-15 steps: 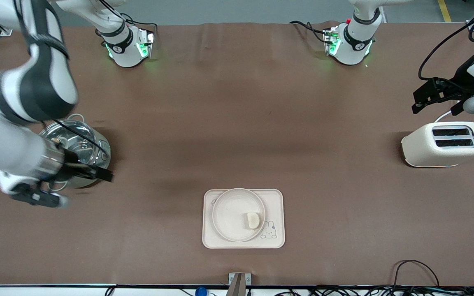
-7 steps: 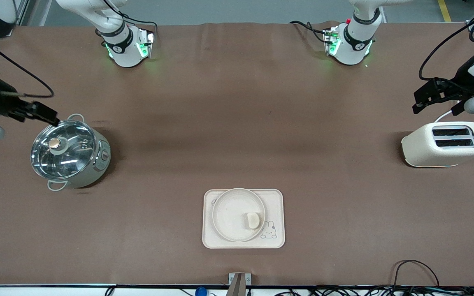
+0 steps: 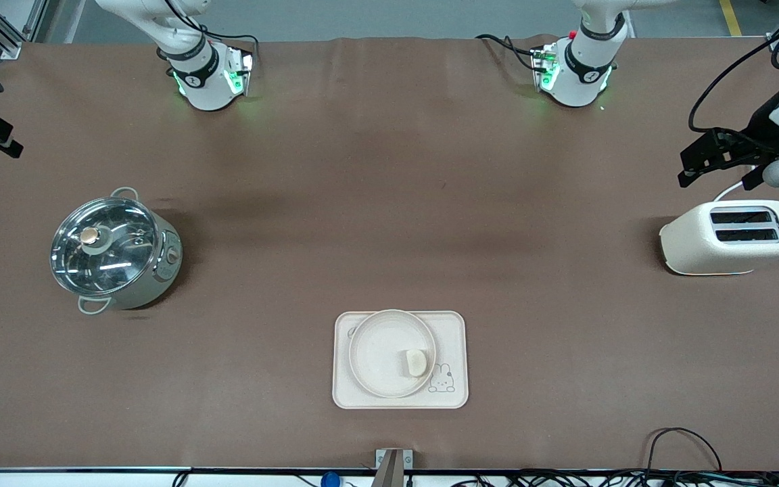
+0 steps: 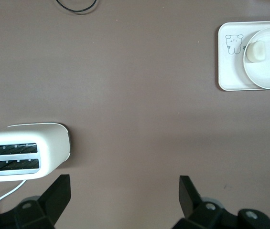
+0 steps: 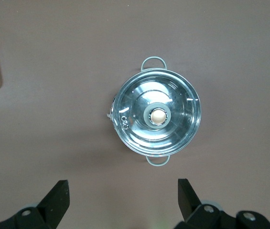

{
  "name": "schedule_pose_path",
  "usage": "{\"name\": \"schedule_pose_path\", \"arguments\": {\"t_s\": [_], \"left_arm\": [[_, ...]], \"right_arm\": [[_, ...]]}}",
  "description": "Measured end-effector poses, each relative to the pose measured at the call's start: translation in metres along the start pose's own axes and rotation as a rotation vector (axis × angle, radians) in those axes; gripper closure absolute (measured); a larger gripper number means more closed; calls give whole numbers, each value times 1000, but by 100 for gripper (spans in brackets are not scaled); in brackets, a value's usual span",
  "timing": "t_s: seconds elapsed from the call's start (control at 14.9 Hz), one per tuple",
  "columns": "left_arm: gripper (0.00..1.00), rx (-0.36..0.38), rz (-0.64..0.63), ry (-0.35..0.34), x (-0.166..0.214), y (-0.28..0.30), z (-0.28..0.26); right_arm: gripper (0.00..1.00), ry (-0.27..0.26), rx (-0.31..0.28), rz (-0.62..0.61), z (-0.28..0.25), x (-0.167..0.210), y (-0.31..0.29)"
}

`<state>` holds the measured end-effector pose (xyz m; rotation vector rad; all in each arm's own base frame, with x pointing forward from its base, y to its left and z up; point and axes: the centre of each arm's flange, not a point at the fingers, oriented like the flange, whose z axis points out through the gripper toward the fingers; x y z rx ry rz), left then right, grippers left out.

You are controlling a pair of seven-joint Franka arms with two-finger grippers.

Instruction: Place bun in plate and plate on tray

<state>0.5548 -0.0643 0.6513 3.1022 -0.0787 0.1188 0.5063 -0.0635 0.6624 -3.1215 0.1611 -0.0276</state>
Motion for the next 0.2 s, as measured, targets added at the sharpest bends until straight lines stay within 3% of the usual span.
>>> {"name": "schedule_pose_path", "arguments": {"t_s": [0.2], "left_arm": [[0,1,0,0,0,0,0]], "right_arm": [[0,5,-2,-29,3,2,-14]]}}
